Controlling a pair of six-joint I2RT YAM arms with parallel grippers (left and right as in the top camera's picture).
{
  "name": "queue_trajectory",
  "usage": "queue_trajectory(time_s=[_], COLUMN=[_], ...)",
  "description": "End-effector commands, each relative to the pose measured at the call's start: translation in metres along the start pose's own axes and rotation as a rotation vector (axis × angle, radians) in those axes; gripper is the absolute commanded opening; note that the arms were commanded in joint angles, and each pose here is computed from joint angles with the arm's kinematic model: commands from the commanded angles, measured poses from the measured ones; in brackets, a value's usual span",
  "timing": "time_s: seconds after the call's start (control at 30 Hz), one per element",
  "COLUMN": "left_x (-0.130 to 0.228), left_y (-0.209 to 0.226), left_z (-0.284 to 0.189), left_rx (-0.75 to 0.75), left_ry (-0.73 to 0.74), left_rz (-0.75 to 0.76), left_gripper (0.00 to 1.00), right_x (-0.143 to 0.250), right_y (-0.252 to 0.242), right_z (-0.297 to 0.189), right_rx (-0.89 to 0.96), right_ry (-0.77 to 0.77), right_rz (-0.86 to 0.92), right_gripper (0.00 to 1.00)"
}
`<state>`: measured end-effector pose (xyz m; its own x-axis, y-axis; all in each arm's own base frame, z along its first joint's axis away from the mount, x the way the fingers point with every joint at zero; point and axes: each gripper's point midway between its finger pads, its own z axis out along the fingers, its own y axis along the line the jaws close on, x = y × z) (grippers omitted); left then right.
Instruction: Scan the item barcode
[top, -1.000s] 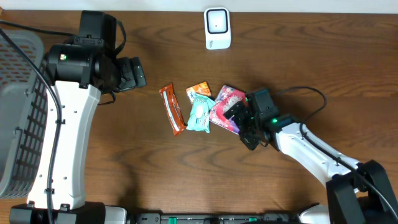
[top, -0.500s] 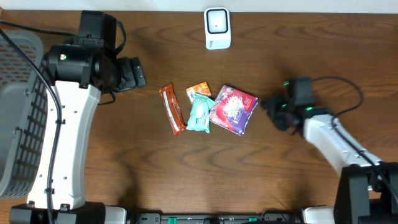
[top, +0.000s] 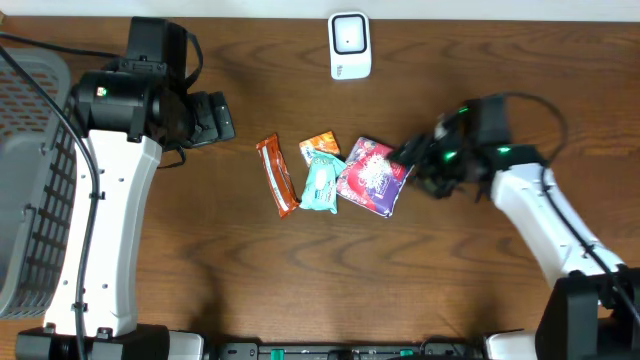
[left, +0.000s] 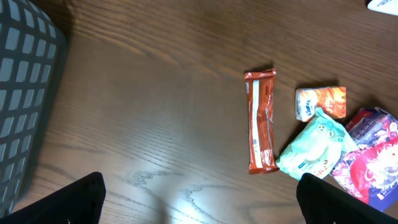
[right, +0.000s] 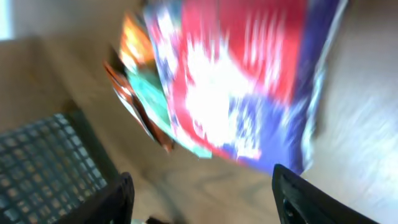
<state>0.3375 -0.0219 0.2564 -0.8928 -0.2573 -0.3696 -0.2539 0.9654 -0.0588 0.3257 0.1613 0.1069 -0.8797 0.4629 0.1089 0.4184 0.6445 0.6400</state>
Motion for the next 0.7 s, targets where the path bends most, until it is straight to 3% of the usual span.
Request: queue_trajectory(time_s=[0.0,0.2,0.3,0.37,0.47,0.6,0.67], left_x=[0.001,0.001,0.001,0.001,0.001,0.001,0.001], left_y=[0.001,0.001,0.001,0.001,0.001,0.002,0.002], left_z=[0.003,0.003,0.003,0.003,0.003,0.003,0.003], left_rx=[-0.007,-0.007,-0.007,-0.007,-0.007,-0.007,-0.007], left_ry=[0.012,0.012,0.012,0.012,0.012,0.011,0.011], left_rz=[-0.011,-0.011,-0.011,-0.011,-0.011,-0.011,-0.011], left_gripper=[0.98,0.98,0.98,0.98,0.98,0.98,0.98], right_x=[0.025,0.050,0.053,0.052,0.042,0.016,0.001], right_y=[-0.002,-0.013,-0.031,-0.040,-0.046,-0.060,-0.063], right_z=[0.020,0.042,0.054,0.066,0.088,0.089,0.081], right_rx=[0.089,0.210,0.266,0.267,0.215,0.236,0.251], right_ry=[0.002,-0.058,-0.090,-0.103,-0.121,-0.223,-0.268], right_rz=[0.151,0.277,0.360,0.386,0.371,0.362,0.274], right_gripper=[0.70,0.73,0.67,0.57,0.49,0.48,0.48])
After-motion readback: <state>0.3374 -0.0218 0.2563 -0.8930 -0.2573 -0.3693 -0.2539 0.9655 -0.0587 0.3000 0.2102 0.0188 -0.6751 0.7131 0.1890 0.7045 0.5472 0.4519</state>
